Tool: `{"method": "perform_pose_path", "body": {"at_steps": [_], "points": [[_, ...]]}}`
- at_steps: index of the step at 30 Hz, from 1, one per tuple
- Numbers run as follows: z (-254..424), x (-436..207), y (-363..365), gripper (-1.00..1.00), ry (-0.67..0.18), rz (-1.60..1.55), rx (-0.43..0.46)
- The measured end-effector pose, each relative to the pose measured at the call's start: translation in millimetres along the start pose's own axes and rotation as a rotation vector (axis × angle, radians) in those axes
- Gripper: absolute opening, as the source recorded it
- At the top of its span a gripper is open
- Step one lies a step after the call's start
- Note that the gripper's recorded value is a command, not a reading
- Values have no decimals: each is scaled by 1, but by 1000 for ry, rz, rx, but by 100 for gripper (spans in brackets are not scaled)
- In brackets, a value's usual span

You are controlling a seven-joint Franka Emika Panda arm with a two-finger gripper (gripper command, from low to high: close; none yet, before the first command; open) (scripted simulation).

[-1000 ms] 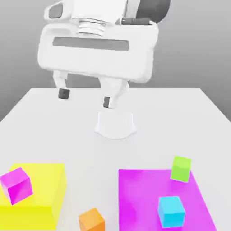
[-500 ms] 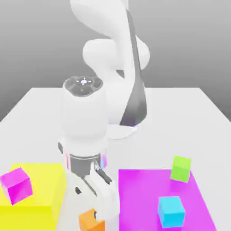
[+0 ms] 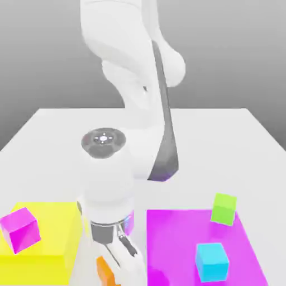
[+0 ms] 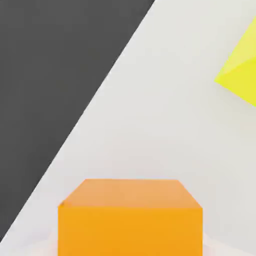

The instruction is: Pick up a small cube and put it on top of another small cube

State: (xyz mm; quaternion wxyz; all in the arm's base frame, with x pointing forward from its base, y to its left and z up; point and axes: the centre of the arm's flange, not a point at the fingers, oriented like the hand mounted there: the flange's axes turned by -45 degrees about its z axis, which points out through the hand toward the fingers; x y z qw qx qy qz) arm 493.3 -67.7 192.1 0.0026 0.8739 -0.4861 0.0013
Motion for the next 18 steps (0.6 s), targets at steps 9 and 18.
{"method": "perform_pose_path", "body": {"at_steps": [9, 18], "points": [[-127, 132, 127, -100, -2, 365, -1], [-85, 131, 126, 100, -5, 364, 3]]}}
